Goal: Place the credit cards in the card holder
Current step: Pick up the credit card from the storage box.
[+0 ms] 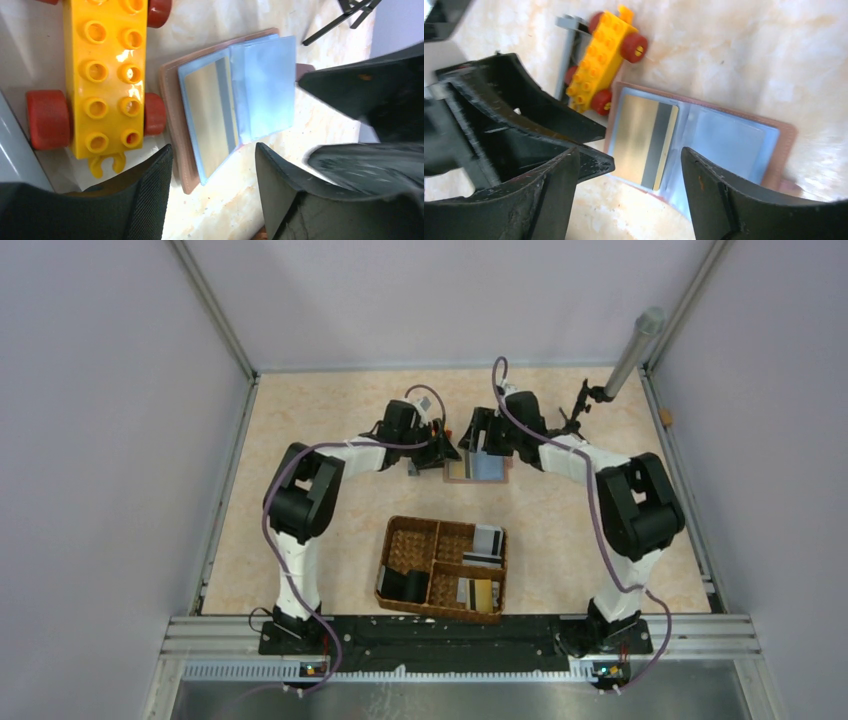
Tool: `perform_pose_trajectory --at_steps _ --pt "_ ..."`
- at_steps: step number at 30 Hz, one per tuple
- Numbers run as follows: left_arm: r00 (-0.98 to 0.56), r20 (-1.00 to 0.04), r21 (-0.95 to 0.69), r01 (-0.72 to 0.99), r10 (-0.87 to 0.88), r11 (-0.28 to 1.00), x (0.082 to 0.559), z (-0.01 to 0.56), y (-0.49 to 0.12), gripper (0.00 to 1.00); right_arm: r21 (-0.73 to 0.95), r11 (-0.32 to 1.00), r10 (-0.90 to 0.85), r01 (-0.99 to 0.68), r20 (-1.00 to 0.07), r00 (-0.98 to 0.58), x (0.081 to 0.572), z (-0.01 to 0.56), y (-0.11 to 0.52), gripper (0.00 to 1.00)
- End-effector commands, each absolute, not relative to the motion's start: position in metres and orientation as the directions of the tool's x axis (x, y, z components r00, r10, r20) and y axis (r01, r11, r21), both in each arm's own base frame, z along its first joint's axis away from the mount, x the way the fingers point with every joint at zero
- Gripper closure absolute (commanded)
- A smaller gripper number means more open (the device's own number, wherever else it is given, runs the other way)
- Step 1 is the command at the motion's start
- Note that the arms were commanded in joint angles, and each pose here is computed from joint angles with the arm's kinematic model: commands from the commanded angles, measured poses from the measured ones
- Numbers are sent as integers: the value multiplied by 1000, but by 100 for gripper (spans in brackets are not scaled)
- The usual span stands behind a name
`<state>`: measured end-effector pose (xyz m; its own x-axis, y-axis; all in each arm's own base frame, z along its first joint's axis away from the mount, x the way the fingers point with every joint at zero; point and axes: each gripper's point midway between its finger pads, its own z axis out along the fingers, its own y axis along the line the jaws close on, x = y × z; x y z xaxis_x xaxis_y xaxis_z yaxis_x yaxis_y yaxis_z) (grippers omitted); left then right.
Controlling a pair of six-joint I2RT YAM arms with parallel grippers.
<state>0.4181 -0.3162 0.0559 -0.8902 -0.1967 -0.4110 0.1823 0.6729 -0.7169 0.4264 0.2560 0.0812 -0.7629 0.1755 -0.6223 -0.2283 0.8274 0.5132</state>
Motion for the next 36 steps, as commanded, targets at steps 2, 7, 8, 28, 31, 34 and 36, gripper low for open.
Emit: perform_pose_trajectory --at_steps 2,7,8,28,31,34,36 --pt "-826 -533 -674 283 -183 682 420 110 -304 31 366 858 105 -360 -811 -576 423 168 229 24" --pt "-807 -563 -640 290 -178 712 409 128 -284 22 300 809 -6 -505 -855 -518 378 196 224 23" --pt "-799 -575 -631 296 -176 718 405 132 -279 21 299 789 -20 -537 -861 -509 367 199 226 23" --pt "-865 -492 -557 233 -92 797 274 140 -198 13 293 733 -242 -614 -732 -637 225 143 228 22" --pt "-885 -460 -526 200 -78 827 254 133 -185 11 289 755 -252 -589 -701 -667 218 128 223 22" --pt "-912 -406 -501 166 -61 849 235 125 -174 11 276 772 -269 -573 -675 -687 212 114 218 22" --pt "-924 -378 -497 151 -57 855 223 122 -170 11 266 783 -273 -563 -666 -694 211 107 215 22"
